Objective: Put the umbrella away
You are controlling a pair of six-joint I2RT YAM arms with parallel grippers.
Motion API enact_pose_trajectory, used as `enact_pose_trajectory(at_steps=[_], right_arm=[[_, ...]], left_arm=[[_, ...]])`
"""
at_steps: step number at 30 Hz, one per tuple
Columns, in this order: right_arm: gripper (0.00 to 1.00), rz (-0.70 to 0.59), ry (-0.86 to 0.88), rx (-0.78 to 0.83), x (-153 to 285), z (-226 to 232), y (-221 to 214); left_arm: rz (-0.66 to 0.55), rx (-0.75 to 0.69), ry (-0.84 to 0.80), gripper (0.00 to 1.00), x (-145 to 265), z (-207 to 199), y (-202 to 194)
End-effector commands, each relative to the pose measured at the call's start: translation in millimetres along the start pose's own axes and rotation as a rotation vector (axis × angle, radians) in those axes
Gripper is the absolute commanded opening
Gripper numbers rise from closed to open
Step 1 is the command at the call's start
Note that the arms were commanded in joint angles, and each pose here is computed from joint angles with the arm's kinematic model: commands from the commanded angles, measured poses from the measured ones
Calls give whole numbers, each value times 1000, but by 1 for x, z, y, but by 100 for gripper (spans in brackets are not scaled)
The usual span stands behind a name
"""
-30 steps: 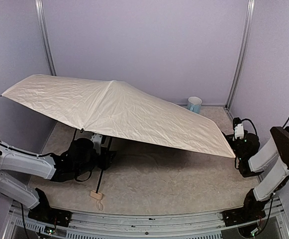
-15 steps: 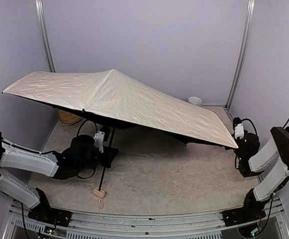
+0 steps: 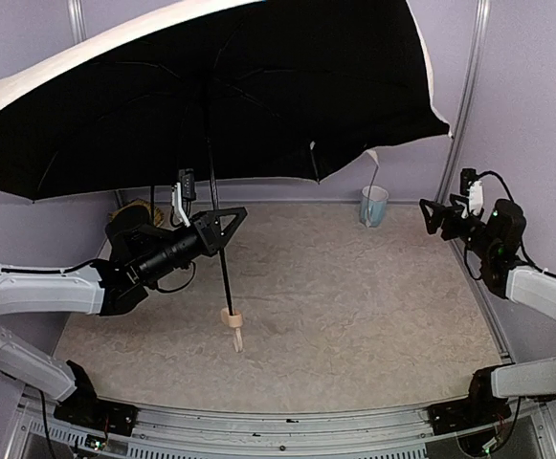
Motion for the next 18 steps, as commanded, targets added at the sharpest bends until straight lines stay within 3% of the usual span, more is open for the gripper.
enact_pose_trajectory(at_steps=[1, 6, 11, 15, 18], right_arm=[[98, 149, 206, -95, 16, 40, -13], [93, 234, 315, -62, 23, 72, -15], [90, 313, 740, -92, 35, 175, -24], [89, 245, 1061, -203, 44, 245, 1], [88, 201, 1152, -304, 36, 275, 28]], left_arm=[[-210, -12, -128, 0, 2, -25, 65], [-208, 5, -166, 0, -5, -28, 66], [-185, 33, -254, 0, -9, -42, 52], [-123, 46, -329, 0, -16, -61, 35], [-93, 62, -369, 0, -16, -72, 26]])
Point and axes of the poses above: each gripper's point midway between its finger pads, its own x axis back along the fingers, its own z axis along the line the jaws close on, y = z × x, the point moved 4 cm from there along x, back along the fingers, and after that the axes turned 13 degrees about -x, right-handed, at the moved point
